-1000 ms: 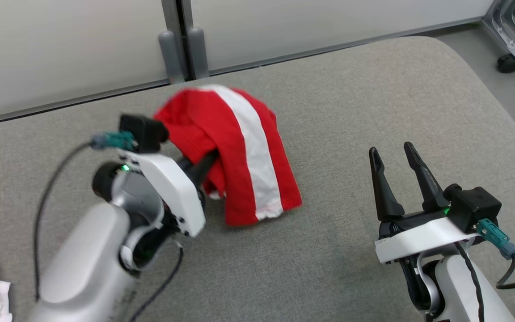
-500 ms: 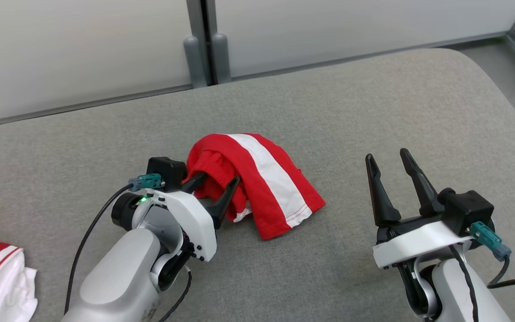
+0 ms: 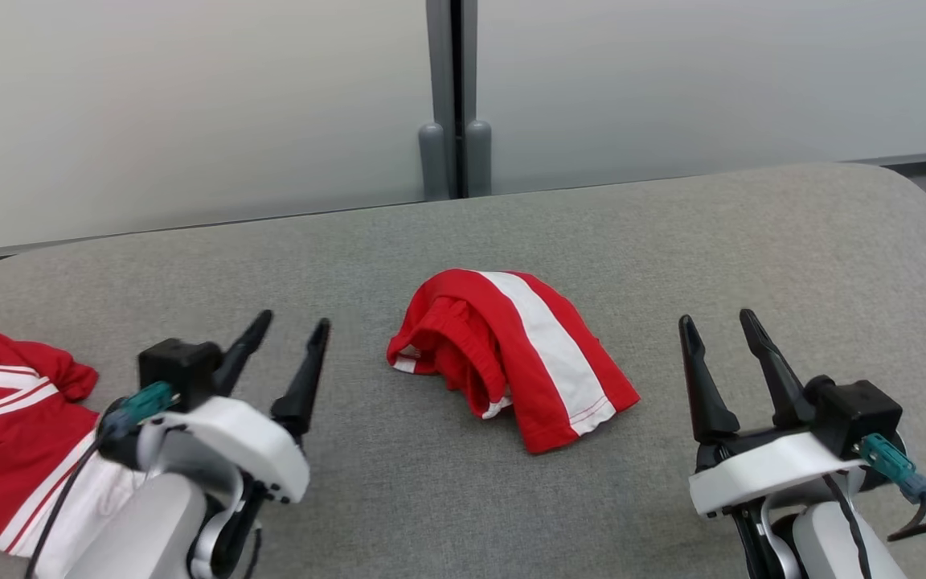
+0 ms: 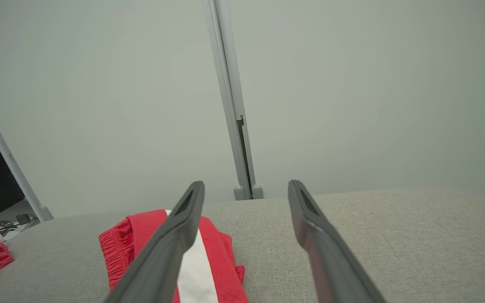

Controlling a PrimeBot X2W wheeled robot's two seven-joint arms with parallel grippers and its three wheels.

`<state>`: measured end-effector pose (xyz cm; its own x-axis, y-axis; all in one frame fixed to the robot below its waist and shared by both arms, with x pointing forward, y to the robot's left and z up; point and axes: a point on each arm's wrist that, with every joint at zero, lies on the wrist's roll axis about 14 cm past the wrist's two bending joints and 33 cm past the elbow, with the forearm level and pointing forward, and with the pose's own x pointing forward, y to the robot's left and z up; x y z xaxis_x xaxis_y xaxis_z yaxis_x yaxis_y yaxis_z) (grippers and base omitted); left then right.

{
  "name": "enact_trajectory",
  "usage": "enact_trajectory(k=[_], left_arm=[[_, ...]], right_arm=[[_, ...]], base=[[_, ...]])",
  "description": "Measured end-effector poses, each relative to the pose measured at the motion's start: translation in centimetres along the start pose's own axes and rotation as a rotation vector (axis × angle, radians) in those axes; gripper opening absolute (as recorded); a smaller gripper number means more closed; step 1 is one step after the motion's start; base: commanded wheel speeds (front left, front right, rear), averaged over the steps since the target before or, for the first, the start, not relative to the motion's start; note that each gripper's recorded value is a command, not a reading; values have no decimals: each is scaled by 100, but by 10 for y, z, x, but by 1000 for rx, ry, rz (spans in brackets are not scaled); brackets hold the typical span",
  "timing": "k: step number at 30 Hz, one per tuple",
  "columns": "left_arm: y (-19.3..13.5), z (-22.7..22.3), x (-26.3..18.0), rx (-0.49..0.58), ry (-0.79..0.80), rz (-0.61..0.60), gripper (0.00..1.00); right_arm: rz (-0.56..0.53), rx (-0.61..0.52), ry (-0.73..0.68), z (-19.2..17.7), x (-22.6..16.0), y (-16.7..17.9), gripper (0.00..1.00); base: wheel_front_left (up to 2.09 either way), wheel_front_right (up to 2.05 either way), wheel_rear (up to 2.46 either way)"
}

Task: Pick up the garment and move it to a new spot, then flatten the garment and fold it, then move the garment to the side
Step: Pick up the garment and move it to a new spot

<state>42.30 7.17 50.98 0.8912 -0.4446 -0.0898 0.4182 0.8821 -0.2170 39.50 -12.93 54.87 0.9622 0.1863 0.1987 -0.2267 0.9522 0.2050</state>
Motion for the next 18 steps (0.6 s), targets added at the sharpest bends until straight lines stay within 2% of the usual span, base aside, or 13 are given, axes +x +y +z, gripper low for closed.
enact_trajectory(k=[5, 11, 18], left_arm=[[36, 22, -34, 50, -151, 157, 100], [63, 23, -71, 1, -230, 337, 100], [70, 30, -101, 29, -290, 413, 100]], right_arm=[[-9, 8, -2, 0, -2, -2, 100], [-34, -9, -30, 9, -5, -10, 100], [-60, 1, -35, 9, -16, -16, 100]], base=[[0, 0, 0], [0, 0, 0], [0, 0, 0]])
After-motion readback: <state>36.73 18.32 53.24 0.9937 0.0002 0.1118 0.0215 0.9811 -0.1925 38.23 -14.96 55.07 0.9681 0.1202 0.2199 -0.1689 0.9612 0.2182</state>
